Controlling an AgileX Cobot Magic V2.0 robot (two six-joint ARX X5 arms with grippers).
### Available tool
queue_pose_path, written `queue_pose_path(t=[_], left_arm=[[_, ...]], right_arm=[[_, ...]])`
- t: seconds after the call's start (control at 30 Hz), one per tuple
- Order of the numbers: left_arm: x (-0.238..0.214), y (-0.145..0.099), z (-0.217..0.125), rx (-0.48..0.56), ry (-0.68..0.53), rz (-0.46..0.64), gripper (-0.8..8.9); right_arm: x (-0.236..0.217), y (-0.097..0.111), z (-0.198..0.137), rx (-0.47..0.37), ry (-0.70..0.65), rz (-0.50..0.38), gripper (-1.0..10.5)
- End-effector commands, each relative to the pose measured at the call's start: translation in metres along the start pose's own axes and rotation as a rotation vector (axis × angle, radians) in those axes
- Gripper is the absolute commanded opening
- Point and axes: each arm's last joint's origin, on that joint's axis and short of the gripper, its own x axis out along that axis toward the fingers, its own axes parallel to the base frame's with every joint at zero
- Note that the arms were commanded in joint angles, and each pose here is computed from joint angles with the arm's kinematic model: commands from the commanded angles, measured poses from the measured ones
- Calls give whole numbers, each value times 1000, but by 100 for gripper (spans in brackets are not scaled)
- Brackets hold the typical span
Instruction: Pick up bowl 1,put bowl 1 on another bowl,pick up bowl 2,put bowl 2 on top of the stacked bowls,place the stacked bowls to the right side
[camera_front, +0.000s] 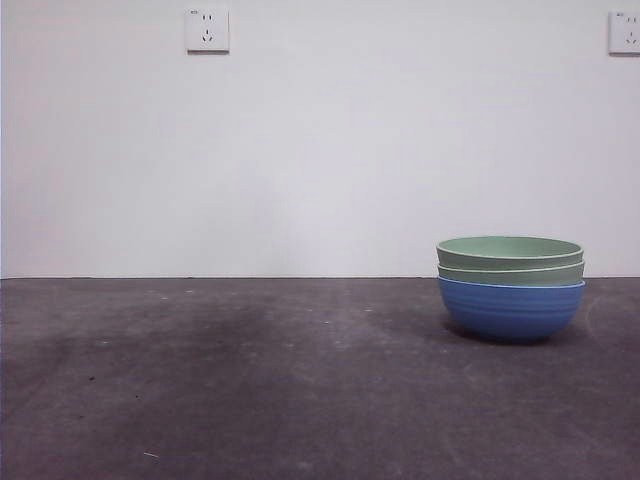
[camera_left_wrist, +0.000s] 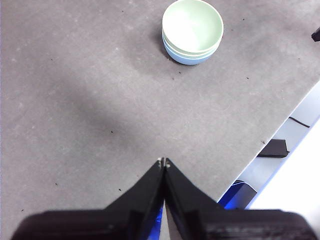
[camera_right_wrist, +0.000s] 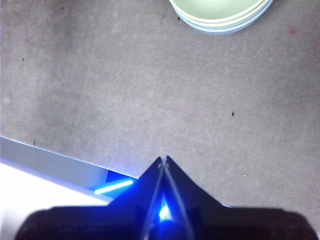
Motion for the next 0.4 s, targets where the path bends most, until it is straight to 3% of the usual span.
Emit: queue_pose_path(t=[0.03, 0.13, 0.33, 0.4], left_arm=[[-8, 3, -4, 25, -13, 34, -3], [-26, 11, -5, 74, -142, 96, -3], [-74, 22, -17, 236, -615, 213, -3], [-79, 25, -28, 254, -713, 289, -3]], right_arm=[[2, -1, -1, 8, 7, -3, 1], [2, -1, -1, 8, 7, -3, 1], [2, -1, -1, 8, 7, -3, 1], [2, -1, -1, 8, 7, -3, 1]])
